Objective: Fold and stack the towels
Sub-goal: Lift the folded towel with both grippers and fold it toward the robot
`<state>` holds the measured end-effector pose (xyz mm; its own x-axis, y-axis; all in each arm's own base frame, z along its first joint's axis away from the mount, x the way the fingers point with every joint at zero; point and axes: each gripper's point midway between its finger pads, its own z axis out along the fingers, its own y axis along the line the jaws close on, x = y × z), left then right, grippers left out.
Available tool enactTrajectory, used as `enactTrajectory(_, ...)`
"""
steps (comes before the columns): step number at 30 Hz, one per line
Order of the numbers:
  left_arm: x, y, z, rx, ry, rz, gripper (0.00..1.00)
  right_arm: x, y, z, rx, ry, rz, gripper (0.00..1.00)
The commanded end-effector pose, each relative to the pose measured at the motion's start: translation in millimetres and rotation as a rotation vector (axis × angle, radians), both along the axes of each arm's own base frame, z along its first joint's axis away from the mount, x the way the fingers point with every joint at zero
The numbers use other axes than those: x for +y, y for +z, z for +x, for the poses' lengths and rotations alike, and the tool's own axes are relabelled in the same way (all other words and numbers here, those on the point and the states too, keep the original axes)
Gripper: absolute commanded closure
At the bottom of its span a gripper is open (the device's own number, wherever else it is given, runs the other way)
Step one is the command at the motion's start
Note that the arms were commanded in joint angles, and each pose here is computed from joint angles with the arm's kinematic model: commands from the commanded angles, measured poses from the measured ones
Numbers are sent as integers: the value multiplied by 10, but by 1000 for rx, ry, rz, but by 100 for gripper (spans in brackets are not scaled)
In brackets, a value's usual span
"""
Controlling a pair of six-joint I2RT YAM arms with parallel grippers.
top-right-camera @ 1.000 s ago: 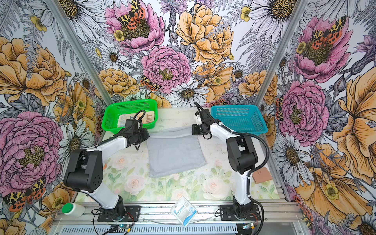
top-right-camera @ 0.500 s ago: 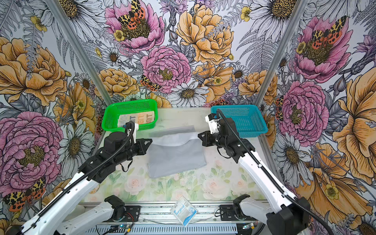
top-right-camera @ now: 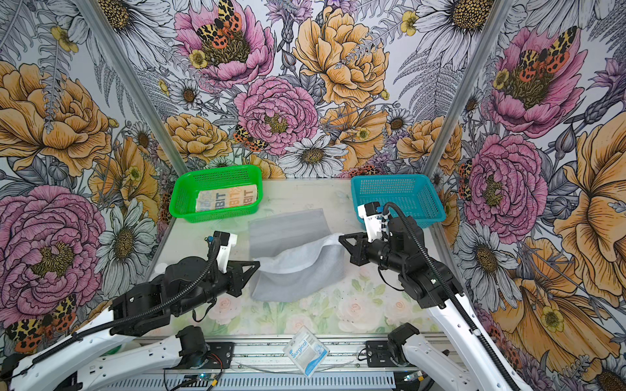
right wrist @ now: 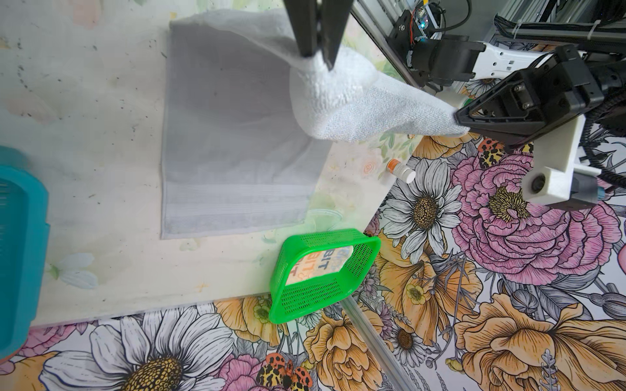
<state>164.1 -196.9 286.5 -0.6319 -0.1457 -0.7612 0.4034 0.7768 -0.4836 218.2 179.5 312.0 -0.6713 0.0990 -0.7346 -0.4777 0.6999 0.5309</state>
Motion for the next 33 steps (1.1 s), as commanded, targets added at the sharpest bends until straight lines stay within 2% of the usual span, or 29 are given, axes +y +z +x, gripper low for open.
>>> enactTrajectory(1, 243, -10, 185, -38, 166, 77, 100, 21, -266, 124, 66, -17, -60, 100)
enactTrajectory(5, 343, -2, 283, -57, 241, 125, 100, -9, -364, 290, 66, -55, -123, 100)
enactTrajectory(12, 527, 196, 385, -119, 355, 105, 100, 25, -502, 552, 76, -63, -215, 100)
enactTrajectory(19, 174, 404, 293, -169, 234, 36, 100, 0, -585, 719, 68, -85, -280, 100)
enactTrajectory(21, 111, 424, 255, -181, 234, 32, 100, 1, -610, 744, 68, -81, -291, 100)
enactTrajectory(29, 341, 193, 450, -155, 402, 57, 100, 46, -688, 969, 56, -80, -311, 100)
enactTrajectory(33, 432, -4, 692, -79, 395, 72, 100, 94, -748, 1154, 48, -83, -305, 100)
